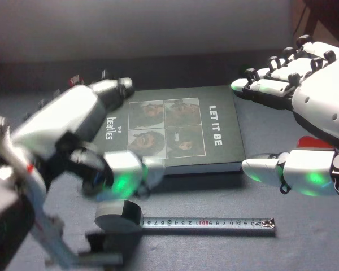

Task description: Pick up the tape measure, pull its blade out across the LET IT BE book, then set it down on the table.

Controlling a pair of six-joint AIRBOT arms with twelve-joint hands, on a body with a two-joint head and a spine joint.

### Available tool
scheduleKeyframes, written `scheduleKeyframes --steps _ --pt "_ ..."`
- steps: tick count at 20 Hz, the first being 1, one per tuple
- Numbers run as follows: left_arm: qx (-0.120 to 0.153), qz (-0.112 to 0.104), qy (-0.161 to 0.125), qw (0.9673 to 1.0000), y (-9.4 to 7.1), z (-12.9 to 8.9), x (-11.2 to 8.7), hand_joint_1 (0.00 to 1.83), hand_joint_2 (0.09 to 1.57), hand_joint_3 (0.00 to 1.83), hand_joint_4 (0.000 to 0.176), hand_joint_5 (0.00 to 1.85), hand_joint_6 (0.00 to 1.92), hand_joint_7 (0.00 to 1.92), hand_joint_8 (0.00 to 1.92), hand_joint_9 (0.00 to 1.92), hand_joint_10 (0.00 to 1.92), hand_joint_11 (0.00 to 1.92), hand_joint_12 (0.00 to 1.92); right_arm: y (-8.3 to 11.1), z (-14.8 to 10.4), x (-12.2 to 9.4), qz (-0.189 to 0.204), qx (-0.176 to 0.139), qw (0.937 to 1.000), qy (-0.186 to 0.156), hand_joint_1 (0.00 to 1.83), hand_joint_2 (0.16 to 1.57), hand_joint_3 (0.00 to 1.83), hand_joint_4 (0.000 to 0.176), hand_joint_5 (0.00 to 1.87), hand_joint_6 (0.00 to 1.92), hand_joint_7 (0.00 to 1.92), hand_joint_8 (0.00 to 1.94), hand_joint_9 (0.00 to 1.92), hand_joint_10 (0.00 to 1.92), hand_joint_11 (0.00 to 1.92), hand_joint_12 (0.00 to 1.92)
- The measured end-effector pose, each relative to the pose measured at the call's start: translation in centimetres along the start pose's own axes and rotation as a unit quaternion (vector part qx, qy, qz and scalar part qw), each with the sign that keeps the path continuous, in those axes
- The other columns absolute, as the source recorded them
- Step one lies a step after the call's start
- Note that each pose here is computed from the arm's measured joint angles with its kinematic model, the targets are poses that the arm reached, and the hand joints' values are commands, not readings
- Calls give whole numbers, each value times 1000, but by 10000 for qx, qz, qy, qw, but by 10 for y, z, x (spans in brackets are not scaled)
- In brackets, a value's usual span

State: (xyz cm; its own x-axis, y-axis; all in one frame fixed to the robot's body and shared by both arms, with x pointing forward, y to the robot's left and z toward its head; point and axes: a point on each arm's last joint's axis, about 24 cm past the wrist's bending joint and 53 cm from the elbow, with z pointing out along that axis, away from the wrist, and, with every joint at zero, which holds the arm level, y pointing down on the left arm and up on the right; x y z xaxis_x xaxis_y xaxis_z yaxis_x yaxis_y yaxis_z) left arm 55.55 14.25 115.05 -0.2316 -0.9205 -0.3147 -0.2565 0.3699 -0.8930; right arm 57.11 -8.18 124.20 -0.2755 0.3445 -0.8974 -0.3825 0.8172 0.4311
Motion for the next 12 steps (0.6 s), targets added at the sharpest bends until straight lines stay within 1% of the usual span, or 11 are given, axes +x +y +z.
scheduleKeyframes --steps 1,3,4,5,6,7,8,9,10,11,12 --pt "-21 -47 79 10000 9 -1 4 1120 970 1 0 238 3 282 0 269 4 53 709 -1 0 1 -32 10 10000 8 204 1121 4 93 234 3 289 4 258 11 0 738" --pt "163 23 211 9996 10 -2 9 1137 964 0 0 241 4 277 0 272 4 64 709 -1 0 2 -22 32 10000 21 204 1121 4 92 233 2 292 5 263 11 0 748" --pt "198 78 350 9992 11 -1 13 1155 961 0 0 246 4 283 2 275 4 72 705 -1 0 2 -31 25 10000 17 204 1121 3 92 223 0 292 4 264 10 0 752" --pt "212 196 486 9984 14 0 17 1161 959 0 0 247 4 284 3 275 3 72 702 -1 0 2 -38 22 10000 8 204 1121 3 92 223 0 300 7 267 11 0 753" --pt "169 311 649 9973 20 2 23 1168 959 0 0 247 4 285 2 275 3 66 697 -1 0 2 -35 35 10000 3 204 1122 3 92 231 3 304 8 271 12 0 755" --pt "120 362 791 9961 24 4 27 1177 967 1 0 247 3 284 2 274 3 64 695 -1 0 2 -37 31 10000 5 206 1122 3 92 237 5 305 7 271 11 0 756" --pt "128 472 1010 9937 25 7 34 1187 971 2 0 247 3 285 2 274 2 64 689 -1 0 2 -39 32 10000 2 215 1118 1 92 239 4 306 5 270 8 0 738" --pt "177 579 1137 9917 25 10 38 1193 975 4 0 246 2 285 2 274 2 64 686 -1 0 2 -39 31 10000 4 218 1117 0 90 239 4 307 4 269 7 0 734" --pt "247 699 1268 9892 23 12 41 1209 977 4 0 253 4 296 5 282 4 65 682 -1 0 2 -36 29 10000 4 226 1114 0 84 240 4 310 4 272 7 0 736" --pt "282 817 1368 9868 24 14 43 1217 979 4 0 263 7 304 7 288 6 67 677 -1 0 1 -36 32 10000 2 236 1109 0 81 235 1 310 3 270 5 0 742" --pt "285 874 1431 9854 26 16 44 1220 982 4 0 268 8 309 8 289 5 68 675 -1 0 2 -39 33 10000 1 242 1110 0 83 209 0 294 0 256 0 0 741"
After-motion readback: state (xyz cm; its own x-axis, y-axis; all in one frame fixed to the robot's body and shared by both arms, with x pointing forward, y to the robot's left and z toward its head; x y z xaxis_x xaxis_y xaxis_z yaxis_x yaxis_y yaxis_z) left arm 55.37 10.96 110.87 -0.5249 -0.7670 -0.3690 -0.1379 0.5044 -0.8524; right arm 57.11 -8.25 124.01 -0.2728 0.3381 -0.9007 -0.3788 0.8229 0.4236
